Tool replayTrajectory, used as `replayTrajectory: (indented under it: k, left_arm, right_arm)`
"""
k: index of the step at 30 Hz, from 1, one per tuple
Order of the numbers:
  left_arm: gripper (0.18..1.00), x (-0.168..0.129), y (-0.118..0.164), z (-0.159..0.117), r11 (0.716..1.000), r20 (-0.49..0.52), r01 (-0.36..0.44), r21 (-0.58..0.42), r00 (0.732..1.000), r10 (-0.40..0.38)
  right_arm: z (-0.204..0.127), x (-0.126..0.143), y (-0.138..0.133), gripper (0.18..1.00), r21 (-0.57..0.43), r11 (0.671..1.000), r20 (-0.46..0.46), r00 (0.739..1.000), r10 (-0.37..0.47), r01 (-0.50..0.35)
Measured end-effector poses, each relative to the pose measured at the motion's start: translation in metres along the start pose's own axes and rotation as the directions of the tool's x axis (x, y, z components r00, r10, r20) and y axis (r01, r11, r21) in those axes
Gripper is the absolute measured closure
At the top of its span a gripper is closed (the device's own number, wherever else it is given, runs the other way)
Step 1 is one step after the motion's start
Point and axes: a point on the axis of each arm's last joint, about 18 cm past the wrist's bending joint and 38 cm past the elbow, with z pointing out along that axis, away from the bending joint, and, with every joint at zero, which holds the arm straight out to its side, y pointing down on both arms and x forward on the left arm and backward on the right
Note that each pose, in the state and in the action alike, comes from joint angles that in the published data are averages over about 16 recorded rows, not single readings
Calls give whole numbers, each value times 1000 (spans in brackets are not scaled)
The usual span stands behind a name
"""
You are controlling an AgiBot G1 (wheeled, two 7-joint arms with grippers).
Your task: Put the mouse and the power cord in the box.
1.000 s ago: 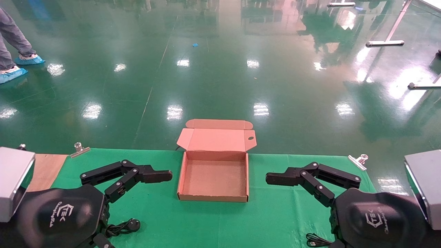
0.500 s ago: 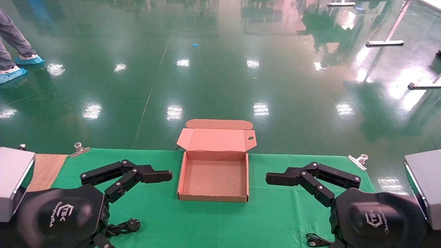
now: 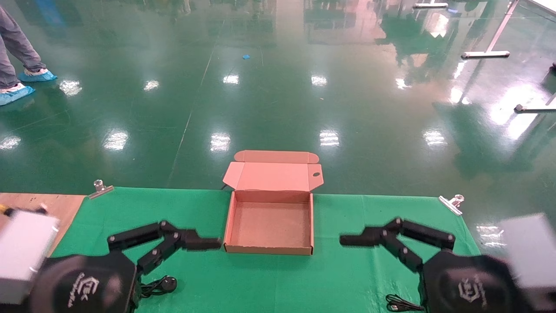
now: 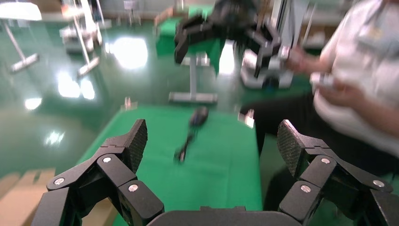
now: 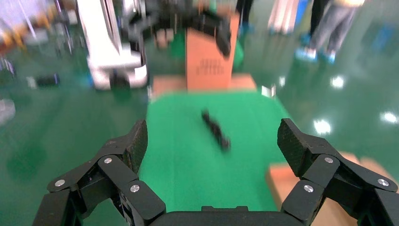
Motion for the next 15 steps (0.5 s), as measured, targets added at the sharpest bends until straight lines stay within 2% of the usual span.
replayTrajectory:
  k: [4,7,11,15]
  left_arm:
    - [184,-1,21,2,995,-13,3,-104,1000,-5]
    - [184,-4,41,1,980,-16,10,-197,1000,-13]
    - [184,-11,72,-1,947,-6,26,-319,1000,-29]
    - [184,-21,104,-7,893,16,38,-448,999,-34]
  right_arm:
    - [-2,3,17,178,-146,988,8,999,-53,54]
    - [-4,7,32,178,-267,959,19,996,-91,93]
    - [-9,16,55,178,-424,895,36,990,-136,139]
    - [-14,27,79,178,-560,810,57,983,-174,176]
